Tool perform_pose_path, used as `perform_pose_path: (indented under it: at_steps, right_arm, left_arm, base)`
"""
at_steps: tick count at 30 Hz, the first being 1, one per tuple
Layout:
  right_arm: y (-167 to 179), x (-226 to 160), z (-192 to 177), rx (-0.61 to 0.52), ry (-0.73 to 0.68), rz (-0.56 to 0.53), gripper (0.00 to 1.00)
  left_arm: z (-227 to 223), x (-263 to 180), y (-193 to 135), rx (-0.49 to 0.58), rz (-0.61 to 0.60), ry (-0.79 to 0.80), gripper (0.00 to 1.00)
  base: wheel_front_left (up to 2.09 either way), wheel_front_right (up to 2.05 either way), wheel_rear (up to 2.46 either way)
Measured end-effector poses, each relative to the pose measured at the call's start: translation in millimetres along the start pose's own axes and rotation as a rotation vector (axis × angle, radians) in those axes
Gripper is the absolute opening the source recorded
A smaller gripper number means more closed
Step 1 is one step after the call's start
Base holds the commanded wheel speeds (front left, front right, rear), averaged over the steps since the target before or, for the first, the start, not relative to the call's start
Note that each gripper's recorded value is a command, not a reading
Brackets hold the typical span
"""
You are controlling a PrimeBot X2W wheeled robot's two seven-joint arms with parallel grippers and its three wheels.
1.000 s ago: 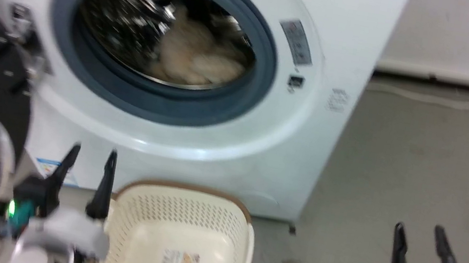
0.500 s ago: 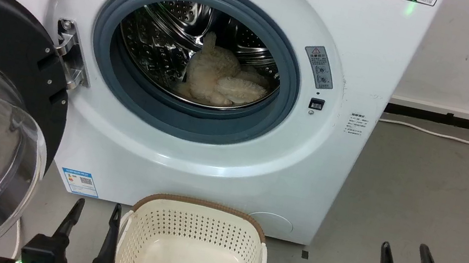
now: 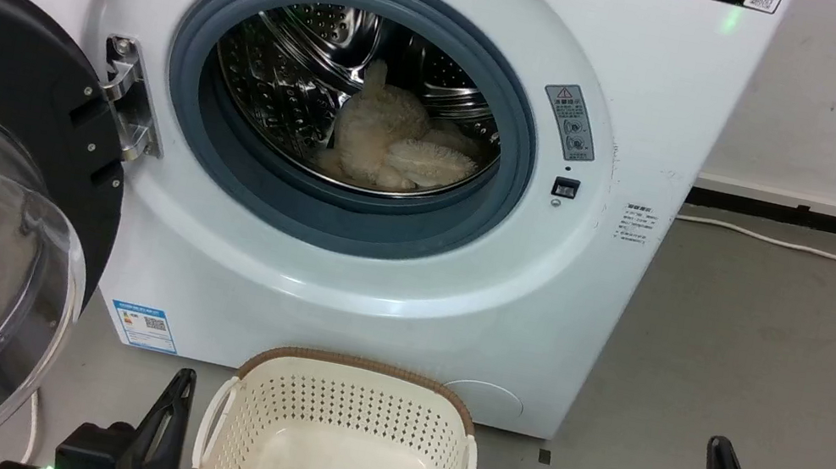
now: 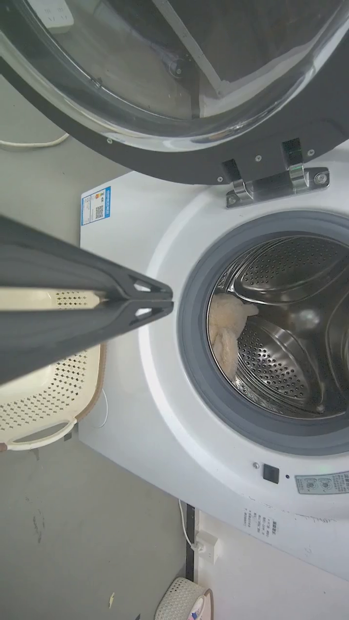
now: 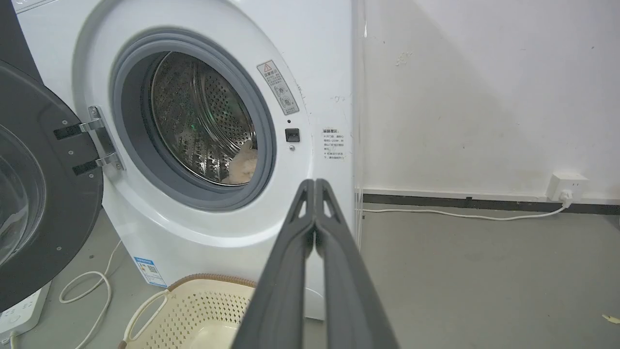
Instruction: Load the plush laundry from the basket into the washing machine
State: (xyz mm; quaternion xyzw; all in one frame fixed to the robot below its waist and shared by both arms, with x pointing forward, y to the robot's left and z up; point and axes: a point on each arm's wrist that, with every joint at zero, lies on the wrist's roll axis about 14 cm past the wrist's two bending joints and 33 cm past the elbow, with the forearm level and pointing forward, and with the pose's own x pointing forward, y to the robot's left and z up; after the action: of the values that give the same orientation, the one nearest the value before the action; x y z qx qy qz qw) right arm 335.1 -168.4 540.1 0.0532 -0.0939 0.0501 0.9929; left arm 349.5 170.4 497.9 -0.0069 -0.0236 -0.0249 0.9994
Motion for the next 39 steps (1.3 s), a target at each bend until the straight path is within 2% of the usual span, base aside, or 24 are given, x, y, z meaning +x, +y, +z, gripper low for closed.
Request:
perform_pose_path:
  at_steps: [39]
  right_arm:
    - [1.6, 7.2, -10.7, -0.041, 0.080, 0.013, 0.00]
  left_arm:
    - [5.5, 6.2, 2.2, 0.018, 0.014, 0.025, 0.00]
  base:
    - [0.00, 0.00, 0.00]
